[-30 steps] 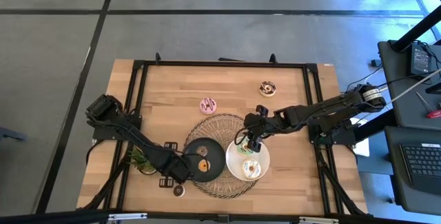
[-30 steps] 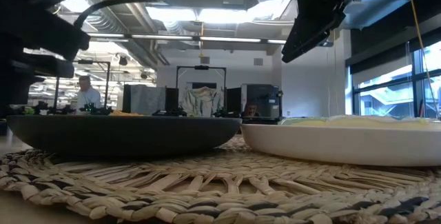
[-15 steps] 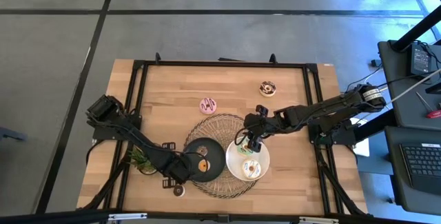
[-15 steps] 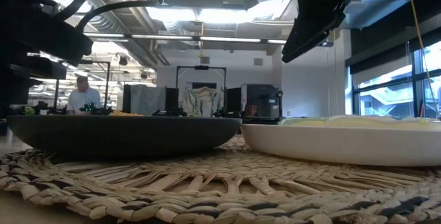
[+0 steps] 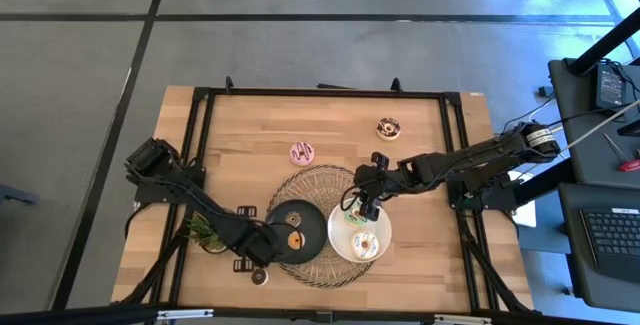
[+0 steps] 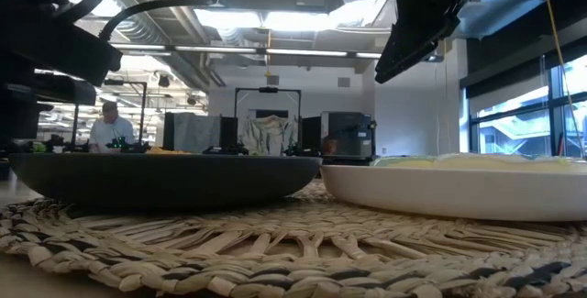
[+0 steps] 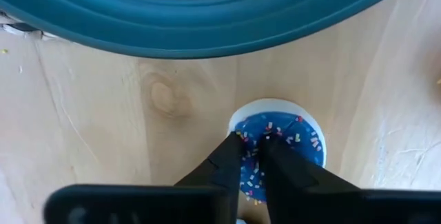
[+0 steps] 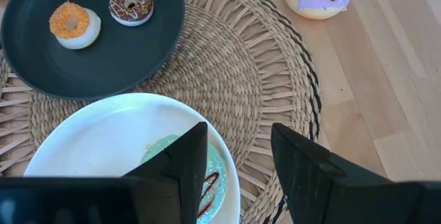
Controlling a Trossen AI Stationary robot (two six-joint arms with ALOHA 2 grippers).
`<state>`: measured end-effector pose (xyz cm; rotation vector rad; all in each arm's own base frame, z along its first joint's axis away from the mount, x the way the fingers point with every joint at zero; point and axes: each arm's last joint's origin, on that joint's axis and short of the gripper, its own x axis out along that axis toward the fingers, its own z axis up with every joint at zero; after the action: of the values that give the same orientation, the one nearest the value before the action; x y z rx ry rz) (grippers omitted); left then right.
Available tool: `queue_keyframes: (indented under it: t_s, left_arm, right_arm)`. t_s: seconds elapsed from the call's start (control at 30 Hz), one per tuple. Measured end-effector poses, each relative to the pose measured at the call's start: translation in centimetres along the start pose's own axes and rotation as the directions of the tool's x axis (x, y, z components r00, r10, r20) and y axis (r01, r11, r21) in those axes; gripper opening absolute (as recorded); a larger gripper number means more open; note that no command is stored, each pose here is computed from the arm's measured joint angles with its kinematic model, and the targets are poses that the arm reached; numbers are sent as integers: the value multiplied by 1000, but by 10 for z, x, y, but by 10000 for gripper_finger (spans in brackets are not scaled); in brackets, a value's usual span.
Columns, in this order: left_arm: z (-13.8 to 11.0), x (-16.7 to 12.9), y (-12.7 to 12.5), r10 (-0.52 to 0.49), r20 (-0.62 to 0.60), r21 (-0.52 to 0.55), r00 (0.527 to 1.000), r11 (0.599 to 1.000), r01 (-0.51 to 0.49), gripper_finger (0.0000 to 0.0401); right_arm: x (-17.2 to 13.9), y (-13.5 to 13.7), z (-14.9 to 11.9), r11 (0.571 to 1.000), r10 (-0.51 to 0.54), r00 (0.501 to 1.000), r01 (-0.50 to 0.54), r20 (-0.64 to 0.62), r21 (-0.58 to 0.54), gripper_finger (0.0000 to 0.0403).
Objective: Pick & Place donuts
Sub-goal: Put the small blue donut on the black plate
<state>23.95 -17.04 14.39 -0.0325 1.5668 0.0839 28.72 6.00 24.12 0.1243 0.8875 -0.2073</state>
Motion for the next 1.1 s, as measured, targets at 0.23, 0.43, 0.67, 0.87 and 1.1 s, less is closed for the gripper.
queue_keyframes:
  t_s: [0.23,0.43,0.67,0.87,1.1]
  left_arm:
    - [1,-11,0,43,-36,5,998,999,-43,6]
    - [7,-33,0,107,-43,3,993,994,-107,5]
    - [23,-58,0,170,74,-71,983,984,-165,5]
    - [43,-63,5,125,187,-152,974,984,-97,5]
    - [61,-54,18,79,260,-166,962,985,-35,4]
  right_arm:
    - [0,0,0,1000,0,1000,0,0,0,163]
    - [0,0,0,1000,0,1000,0,0,-1,163]
    - [0,0,0,1000,0,1000,0,-1,-1,163]
    - [0,0,0,1000,0,1000,0,-1,-1,163]
    - [0,0,0,1000,-1,1000,1,-1,-1,163]
